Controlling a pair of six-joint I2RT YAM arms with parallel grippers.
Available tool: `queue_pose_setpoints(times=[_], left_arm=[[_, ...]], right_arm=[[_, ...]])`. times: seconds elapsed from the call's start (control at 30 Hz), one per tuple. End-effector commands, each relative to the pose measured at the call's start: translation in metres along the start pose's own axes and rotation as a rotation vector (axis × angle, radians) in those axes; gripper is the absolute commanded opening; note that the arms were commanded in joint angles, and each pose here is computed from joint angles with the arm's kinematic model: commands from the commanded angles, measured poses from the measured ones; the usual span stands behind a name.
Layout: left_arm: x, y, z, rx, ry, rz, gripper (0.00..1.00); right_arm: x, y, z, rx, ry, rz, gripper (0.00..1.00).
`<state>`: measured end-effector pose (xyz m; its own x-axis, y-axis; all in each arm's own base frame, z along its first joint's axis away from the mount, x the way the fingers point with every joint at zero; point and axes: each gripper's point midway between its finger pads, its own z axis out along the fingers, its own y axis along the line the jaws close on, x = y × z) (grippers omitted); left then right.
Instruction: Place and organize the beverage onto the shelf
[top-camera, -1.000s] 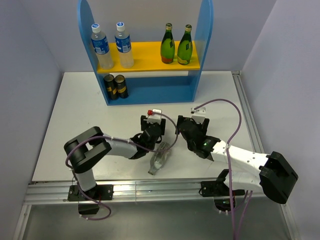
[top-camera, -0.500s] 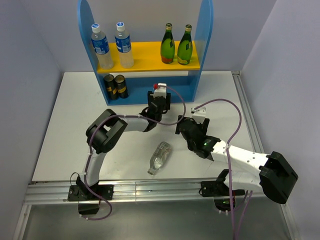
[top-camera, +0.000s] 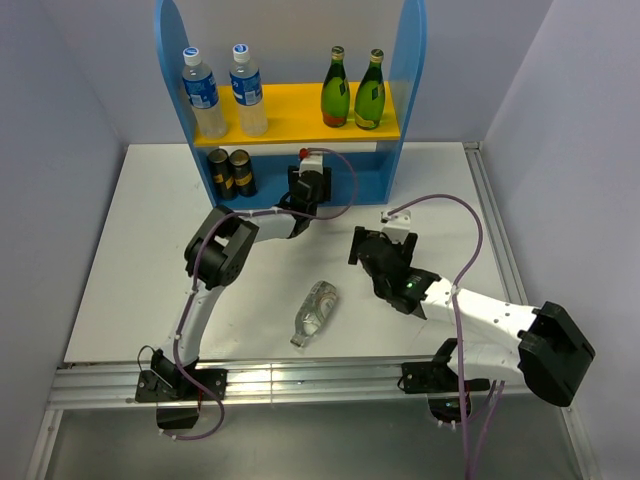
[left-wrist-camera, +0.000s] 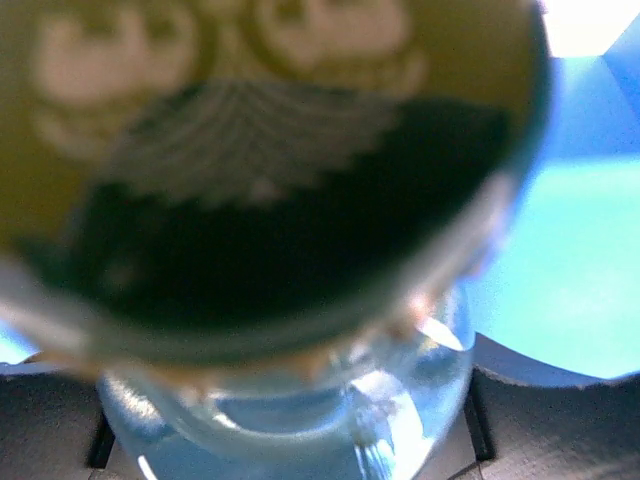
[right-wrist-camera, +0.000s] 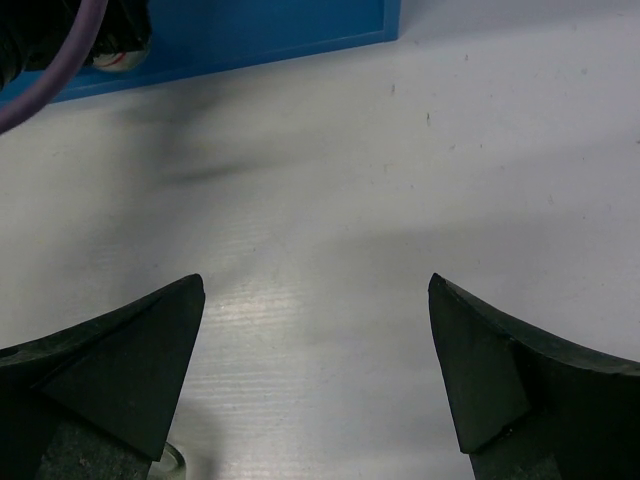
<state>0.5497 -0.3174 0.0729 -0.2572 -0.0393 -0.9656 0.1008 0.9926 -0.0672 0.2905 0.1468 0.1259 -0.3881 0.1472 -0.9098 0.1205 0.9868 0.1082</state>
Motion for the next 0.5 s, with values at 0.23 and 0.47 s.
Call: queue_pose_setpoints(times=[0.23,0.47], left_arm=[[-0.079,-0.015,-0.004,0.059,-0.172,-0.115,0.74],[-0.108,-0.003,-0.037,0.065,-0.211,-0.131,0.99]], right_arm=[[-0.017,0.011,0.003,-0.006,-0.032,0.033,1.00],[-0.017,0.011,0.004,-0.003,-0.032,0.030,1.00]])
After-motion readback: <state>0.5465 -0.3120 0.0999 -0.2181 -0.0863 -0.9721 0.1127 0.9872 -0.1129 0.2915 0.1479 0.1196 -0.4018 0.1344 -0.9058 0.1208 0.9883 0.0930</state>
